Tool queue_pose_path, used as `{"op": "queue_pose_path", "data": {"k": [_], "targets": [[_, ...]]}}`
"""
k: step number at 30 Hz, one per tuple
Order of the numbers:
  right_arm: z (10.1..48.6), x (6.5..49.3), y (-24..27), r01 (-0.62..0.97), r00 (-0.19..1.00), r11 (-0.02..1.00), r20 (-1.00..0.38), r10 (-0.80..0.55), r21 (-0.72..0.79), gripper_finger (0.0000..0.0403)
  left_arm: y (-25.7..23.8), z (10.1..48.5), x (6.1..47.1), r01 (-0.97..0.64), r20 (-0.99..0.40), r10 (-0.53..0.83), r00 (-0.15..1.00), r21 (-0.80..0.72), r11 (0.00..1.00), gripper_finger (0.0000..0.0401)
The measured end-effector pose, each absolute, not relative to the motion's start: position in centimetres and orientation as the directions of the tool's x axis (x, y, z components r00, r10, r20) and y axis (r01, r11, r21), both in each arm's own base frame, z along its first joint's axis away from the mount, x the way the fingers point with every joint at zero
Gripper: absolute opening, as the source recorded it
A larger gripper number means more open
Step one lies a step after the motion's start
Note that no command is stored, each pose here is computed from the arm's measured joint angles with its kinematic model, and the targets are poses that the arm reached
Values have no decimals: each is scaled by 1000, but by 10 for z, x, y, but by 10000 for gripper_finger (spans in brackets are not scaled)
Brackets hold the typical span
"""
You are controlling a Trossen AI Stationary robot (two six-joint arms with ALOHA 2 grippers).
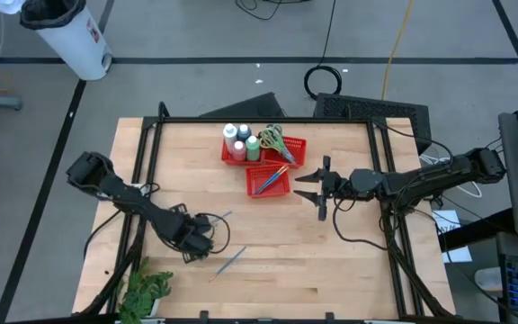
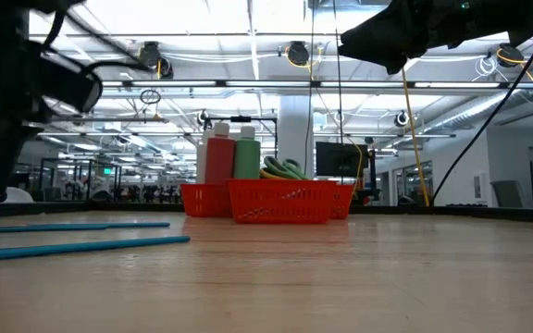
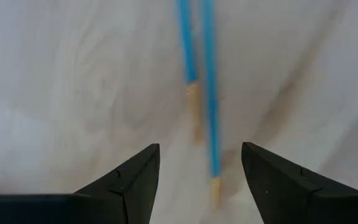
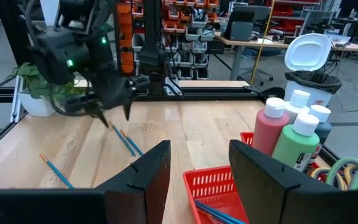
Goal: Pick & Place Paint Supplies
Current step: Put the blue paint brush into the bottom red bin
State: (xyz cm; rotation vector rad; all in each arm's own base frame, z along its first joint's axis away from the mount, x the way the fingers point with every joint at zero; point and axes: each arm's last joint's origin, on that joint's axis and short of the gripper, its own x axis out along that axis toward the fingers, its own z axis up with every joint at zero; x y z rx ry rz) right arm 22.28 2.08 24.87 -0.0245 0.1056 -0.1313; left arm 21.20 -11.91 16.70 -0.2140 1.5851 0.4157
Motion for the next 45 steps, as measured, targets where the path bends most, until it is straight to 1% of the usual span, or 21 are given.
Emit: {"op": "queue_pose_path", "data": {"k": [2,4,9,12,14,16,21,25,45], "targets": [[249,223,21,130,986,991,-103,-132,-31,157,-118,165,208,-415,-984,114,-137,162,895,234],[249,223,21,130,986,991,-103,-132,-31,157,-118,163,205,-423,-980,96,-174,162,891,234],[249,223,21,129,986,991,-104,-132,-31,157,-113,152,194,-448,-975,81,-206,168,878,234],[249,223,21,129,986,991,-103,-132,-31,157,-110,143,186,-479,-979,33,-199,127,869,234],[249,223,21,129,986,991,-103,-131,-31,157,-109,137,182,-490,-983,-18,-182,75,868,234],[249,223,21,129,986,991,-103,-131,-31,157,-108,132,178,-491,-987,-42,-158,42,870,234],[249,223,21,129,986,991,-103,-131,-31,157,-105,132,178,-487,-997,-44,-63,-8,873,234],[249,223,21,128,986,991,-103,-131,-31,157,-102,134,181,-481,-999,-39,-19,-25,877,234],[249,223,21,128,986,991,-103,-131,-31,157,-99,137,190,-404,-998,2,60,-23,914,234]]}}
